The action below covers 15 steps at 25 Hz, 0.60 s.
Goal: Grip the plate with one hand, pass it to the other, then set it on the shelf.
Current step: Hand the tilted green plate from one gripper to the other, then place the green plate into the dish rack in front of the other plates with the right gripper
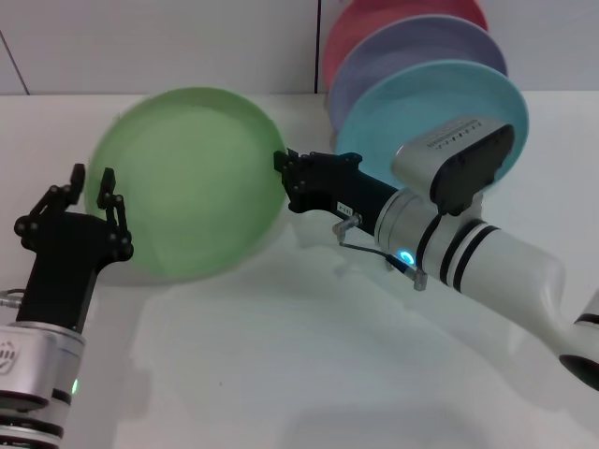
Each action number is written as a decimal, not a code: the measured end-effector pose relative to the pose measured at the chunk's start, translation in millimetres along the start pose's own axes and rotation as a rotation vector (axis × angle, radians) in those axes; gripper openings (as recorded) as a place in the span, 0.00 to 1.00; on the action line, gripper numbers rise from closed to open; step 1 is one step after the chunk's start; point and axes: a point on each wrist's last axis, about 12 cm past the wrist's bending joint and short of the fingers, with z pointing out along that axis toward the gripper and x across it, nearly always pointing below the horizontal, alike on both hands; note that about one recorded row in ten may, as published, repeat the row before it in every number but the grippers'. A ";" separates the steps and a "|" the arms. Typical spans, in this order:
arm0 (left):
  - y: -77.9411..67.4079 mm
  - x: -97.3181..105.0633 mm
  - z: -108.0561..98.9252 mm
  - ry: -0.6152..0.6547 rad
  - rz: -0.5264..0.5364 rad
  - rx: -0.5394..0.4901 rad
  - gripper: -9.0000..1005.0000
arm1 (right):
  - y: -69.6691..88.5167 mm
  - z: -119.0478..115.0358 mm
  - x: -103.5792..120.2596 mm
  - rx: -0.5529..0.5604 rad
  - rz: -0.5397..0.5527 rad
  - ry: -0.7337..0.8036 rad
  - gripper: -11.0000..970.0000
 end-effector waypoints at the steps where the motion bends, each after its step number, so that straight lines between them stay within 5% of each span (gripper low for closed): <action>1: 2.6 1.0 -0.3 0.001 -0.015 -0.004 0.14 | -1.2 0.4 -0.1 0.006 0.007 0.001 0.03; 10: 9.7 2.1 -3.4 -0.009 -0.031 -0.025 0.35 | -4.7 1.3 -0.9 0.021 0.016 0.001 0.03; 15: 15.0 -5.2 -8.6 -0.078 -0.090 -0.059 0.62 | -5.5 1.6 -1.6 0.025 0.020 -0.002 0.03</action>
